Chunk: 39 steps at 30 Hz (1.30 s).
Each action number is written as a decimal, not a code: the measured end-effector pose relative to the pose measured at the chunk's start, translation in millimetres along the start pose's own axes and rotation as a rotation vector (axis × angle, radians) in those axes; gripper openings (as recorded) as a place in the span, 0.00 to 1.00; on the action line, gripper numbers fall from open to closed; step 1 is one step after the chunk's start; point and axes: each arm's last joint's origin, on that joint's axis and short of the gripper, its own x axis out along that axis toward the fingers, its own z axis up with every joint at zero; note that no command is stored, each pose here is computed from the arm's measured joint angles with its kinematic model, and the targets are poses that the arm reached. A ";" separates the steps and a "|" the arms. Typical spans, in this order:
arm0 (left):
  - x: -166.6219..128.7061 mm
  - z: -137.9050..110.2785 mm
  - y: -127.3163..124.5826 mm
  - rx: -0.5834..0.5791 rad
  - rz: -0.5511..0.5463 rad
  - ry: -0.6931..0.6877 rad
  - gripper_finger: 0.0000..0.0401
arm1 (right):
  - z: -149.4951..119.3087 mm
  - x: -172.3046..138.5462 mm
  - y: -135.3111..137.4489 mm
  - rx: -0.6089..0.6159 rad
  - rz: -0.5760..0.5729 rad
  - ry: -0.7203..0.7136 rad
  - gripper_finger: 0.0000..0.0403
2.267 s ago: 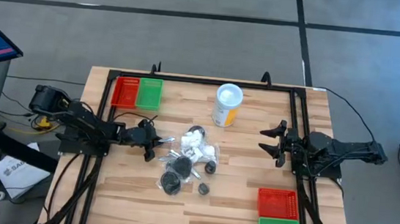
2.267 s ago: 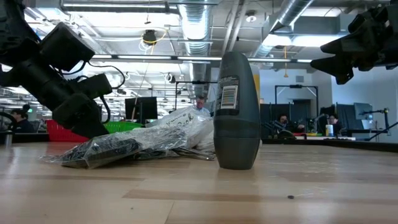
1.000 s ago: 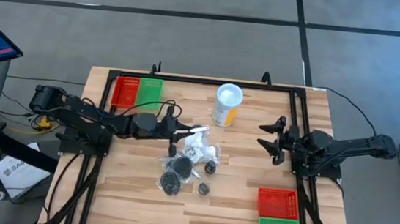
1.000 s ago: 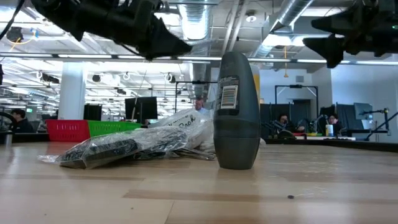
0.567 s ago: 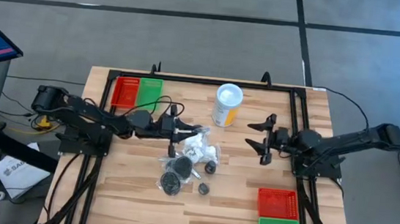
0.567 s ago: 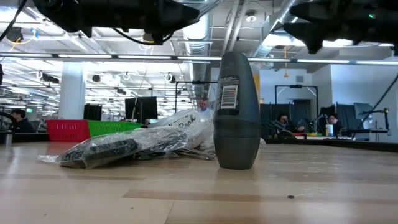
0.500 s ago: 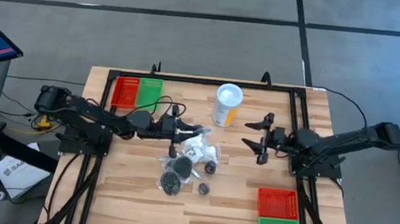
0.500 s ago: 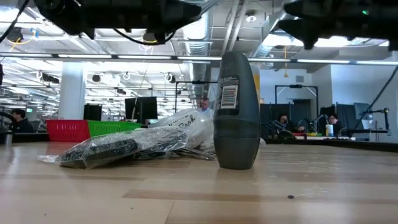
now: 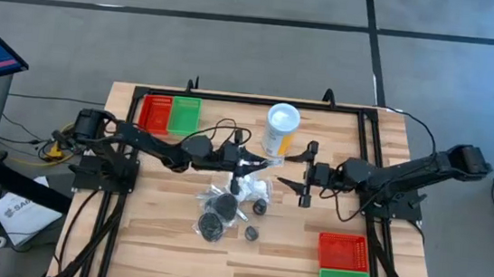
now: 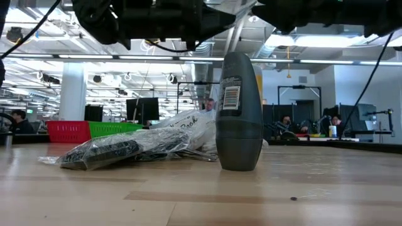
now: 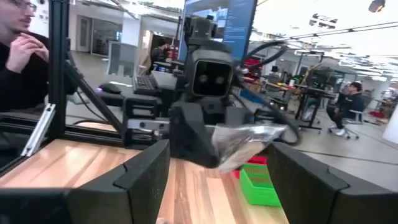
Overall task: Pick & Place Travel size toiletries
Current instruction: Put the silver nail cutter into the bottom red bin
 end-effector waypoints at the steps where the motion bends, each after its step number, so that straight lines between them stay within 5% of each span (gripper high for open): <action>1: 0.8 1.6 0.5 0.000 -0.008 -0.008 0.12 | 1.0 1.7 0.2 0.002 -0.002 -0.009 0.63; 22: 0.8 3.5 -1.1 -0.009 -0.045 -0.027 0.13 | -4.9 17.1 -4.9 0.014 0.000 -0.143 0.60; 30: 0.8 3.4 -1.1 -0.009 -0.045 -0.027 0.13 | -4.0 17.3 -5.1 0.014 -0.002 -0.149 0.39; 37: 0.4 2.8 -1.6 -0.003 -0.062 -0.024 0.13 | -4.5 17.4 -4.2 -0.014 0.013 -0.141 0.09; 39: 0.4 2.7 -2.0 -0.003 -0.063 -0.024 0.13 | -4.6 17.3 -3.4 -0.027 0.038 -0.146 0.09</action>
